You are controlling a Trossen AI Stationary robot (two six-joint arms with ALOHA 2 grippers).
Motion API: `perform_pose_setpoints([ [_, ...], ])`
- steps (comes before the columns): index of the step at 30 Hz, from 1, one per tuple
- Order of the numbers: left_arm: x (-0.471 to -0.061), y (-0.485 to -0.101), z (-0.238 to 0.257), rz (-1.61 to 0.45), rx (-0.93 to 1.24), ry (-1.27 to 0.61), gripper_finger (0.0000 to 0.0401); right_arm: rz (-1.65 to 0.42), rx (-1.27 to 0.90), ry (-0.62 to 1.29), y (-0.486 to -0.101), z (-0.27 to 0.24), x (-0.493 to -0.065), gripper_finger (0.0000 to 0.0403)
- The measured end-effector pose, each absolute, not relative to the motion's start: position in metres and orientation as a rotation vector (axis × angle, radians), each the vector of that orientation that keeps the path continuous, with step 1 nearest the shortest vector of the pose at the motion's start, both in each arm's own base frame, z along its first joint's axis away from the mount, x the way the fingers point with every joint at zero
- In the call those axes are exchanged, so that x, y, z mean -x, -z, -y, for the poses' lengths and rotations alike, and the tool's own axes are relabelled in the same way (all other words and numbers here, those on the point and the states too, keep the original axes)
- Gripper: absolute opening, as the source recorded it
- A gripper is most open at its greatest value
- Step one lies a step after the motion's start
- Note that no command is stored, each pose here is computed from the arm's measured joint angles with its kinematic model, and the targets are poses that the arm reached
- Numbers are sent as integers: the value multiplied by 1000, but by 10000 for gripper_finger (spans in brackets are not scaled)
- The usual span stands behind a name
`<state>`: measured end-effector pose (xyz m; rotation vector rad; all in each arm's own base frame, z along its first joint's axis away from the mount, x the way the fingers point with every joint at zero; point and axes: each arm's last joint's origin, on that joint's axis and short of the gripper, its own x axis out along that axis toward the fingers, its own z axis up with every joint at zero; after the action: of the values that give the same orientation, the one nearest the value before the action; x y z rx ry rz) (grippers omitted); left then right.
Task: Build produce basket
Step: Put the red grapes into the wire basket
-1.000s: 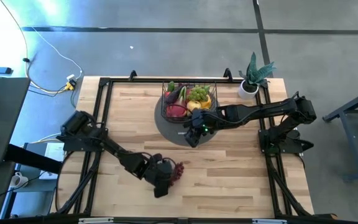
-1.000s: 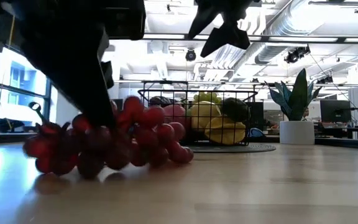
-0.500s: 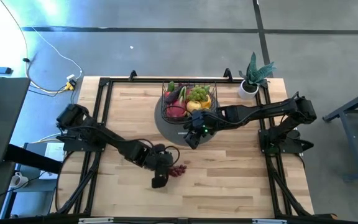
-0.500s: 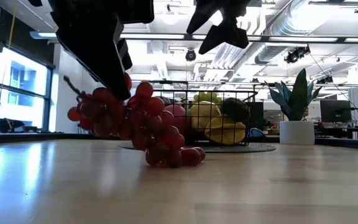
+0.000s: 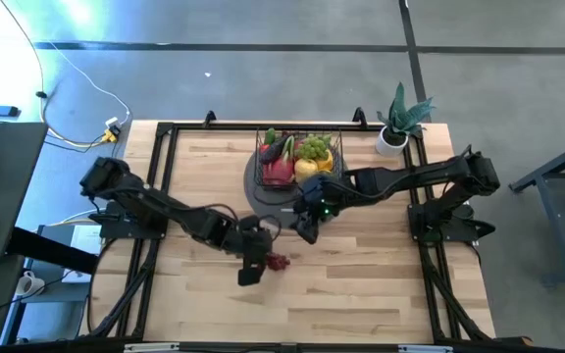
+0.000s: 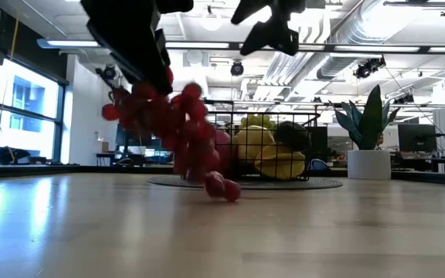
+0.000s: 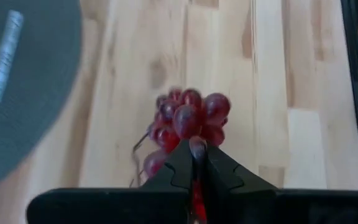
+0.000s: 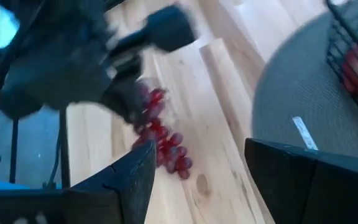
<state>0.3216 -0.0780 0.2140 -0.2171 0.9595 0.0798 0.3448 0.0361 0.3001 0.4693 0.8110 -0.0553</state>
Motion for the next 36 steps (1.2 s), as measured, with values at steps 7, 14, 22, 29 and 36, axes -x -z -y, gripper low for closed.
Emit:
perform_pose_setpoints([
  [7, -313, -244, 53, -863, 217, -97, 0, -811, -420, 14, -300, -44, -344, 229],
  [14, -301, -274, 31, -756, 224, -123, 0, -809, -438, 28, -300, -41, -345, 229],
  [22, -289, -293, 10, -695, 223, -165, 0, -704, -383, 39, -307, -39, -351, 229],
  [29, -283, -300, -4, -669, 224, -174, 0, -608, -360, 31, -314, -30, -357, 242],
  [36, -284, -310, -11, -630, 228, -188, 0, -570, -198, 35, -317, -22, -359, 267],
])
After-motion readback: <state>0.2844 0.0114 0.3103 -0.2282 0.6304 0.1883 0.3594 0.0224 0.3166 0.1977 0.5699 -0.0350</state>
